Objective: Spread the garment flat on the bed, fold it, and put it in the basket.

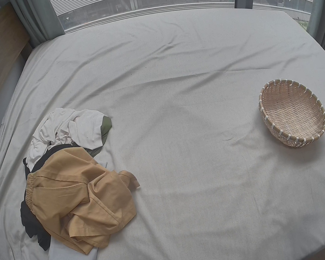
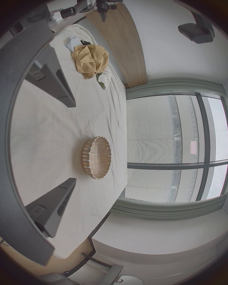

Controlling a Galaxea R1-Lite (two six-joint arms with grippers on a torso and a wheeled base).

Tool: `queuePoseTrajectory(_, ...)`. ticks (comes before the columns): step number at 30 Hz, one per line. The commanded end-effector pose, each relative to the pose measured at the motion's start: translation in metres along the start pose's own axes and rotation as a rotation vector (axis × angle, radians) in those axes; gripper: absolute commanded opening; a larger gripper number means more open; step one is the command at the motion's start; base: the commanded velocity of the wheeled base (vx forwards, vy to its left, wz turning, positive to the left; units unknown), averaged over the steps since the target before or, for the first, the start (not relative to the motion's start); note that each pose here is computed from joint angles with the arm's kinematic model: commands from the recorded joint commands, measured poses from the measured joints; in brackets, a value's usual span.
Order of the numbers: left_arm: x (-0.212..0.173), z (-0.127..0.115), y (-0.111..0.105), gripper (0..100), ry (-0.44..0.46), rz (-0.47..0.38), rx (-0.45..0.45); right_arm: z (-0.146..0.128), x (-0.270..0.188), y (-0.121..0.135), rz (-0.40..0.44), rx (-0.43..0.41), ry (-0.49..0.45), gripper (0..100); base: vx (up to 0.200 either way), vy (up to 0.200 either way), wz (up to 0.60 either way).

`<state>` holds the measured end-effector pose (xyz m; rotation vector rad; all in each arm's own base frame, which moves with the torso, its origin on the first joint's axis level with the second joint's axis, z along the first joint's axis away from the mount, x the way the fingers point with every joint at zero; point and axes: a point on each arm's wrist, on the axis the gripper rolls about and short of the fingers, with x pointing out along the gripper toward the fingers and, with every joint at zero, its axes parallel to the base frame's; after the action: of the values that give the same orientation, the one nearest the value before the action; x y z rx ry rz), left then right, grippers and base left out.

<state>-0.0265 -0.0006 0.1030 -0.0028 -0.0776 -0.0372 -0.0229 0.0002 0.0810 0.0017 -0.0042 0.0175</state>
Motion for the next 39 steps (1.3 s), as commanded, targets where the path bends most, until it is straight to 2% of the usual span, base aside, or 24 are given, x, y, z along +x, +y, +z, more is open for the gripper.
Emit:
queuePoseTrajectory(1,0.02,0.038,0.0,100,0.086,-0.136,-0.081,-0.005,0.001,0.0,0.001,0.001,0.007,100,0.0,0.0,0.0)
queuePoseTrajectory(4,0.033,0.036,-0.002,100,0.186,-0.212,-0.197,-0.005,0.001,0.0,0.001,0.003,0.007,100,0.0,0.0,0.0)
queuePoseTrajectory(7,0.049,0.049,-0.004,100,0.267,-0.227,-0.36,-0.005,0.001,0.0,0.001,0.0,0.009,100,0.0,0.0,0.0)
queuePoseTrajectory(11,0.072,0.057,-0.008,100,0.346,-0.232,-0.449,-0.005,0.001,0.0,0.001,0.0,0.007,100,0.0,0.0,0.0)
queuePoseTrajectory(15,0.104,0.056,-0.011,100,0.404,-0.219,-0.466,-0.005,0.001,0.0,0.001,0.0,0.009,100,0.0,0.0,0.0)
queuePoseTrajectory(22,0.127,0.048,-0.012,100,0.463,-0.194,-0.468,-0.005,0.001,0.0,0.001,0.0,0.009,100,0.0,0.0,0.0)
queuePoseTrajectory(28,0.139,0.031,-0.014,100,0.591,-0.204,-0.482,-0.005,0.001,0.0,0.001,0.0,0.009,100,0.0,0.0,0.0)
queuePoseTrajectory(31,0.141,0.027,-0.014,100,0.623,-0.212,-0.486,-0.005,0.001,0.0,0.001,-0.002,0.009,100,0.0,0.0,0.0)
queuePoseTrajectory(32,0.145,0.021,-0.015,100,0.663,-0.214,-0.489,-0.005,0.001,0.0,0.001,-0.002,0.009,100,0.0,0.0,0.0)
queuePoseTrajectory(33,0.145,0.021,-0.015,100,0.663,-0.214,-0.489,-0.005,0.001,0.0,0.001,-0.002,0.009,100,0.0,0.0,0.0)
queuePoseTrajectory(36,0.156,0.011,-0.016,100,0.736,-0.197,-0.493,-0.005,0.001,0.0,0.001,-0.002,0.009,100,0.0,0.0,0.0)
queuePoseTrajectory(39,0.167,0.008,-0.014,100,0.73,-0.182,-0.504,-0.005,0.001,0.0,0.001,-0.002,0.009,100,0.0,0.0,0.0)
